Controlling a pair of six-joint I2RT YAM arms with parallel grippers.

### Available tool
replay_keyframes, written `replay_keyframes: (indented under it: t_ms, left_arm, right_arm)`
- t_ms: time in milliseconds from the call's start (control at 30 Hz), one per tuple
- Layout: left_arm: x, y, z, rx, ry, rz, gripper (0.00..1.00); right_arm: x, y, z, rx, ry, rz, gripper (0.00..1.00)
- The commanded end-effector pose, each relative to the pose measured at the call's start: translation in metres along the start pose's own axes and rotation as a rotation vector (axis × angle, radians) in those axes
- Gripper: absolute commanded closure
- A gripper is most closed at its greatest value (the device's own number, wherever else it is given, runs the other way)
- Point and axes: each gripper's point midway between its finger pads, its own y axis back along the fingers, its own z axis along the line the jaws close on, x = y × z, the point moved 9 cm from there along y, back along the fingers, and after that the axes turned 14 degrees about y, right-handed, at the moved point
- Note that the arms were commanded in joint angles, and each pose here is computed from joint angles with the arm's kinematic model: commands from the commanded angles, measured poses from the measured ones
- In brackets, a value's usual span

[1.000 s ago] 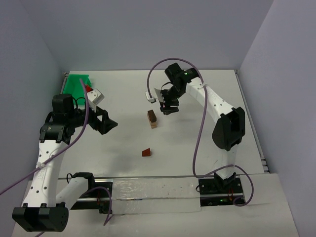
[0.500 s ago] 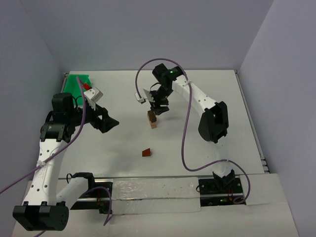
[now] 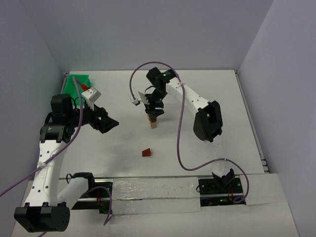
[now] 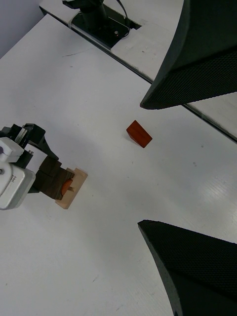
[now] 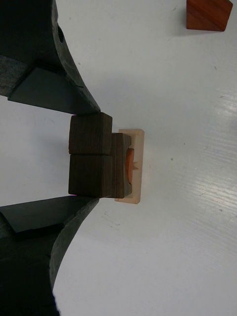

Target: Build the wood block tower

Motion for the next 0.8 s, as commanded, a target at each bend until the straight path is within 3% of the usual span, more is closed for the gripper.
replay_keyframes:
  t_ms: [0,767]
  left_arm:
    - [-0.012,0.005,-0.007,0.024,-0.02,-0.051,0.01]
    - [-0.016,0.004,-0.002,-0.001,-0.018,-0.042,0.01]
  right_arm:
    - [-0.009,0.005,-0.008,0.043,0.01,-0.011,0.58]
    - [-0.009,-0.01,-0.011,0.025,0.017,0.009,0.56]
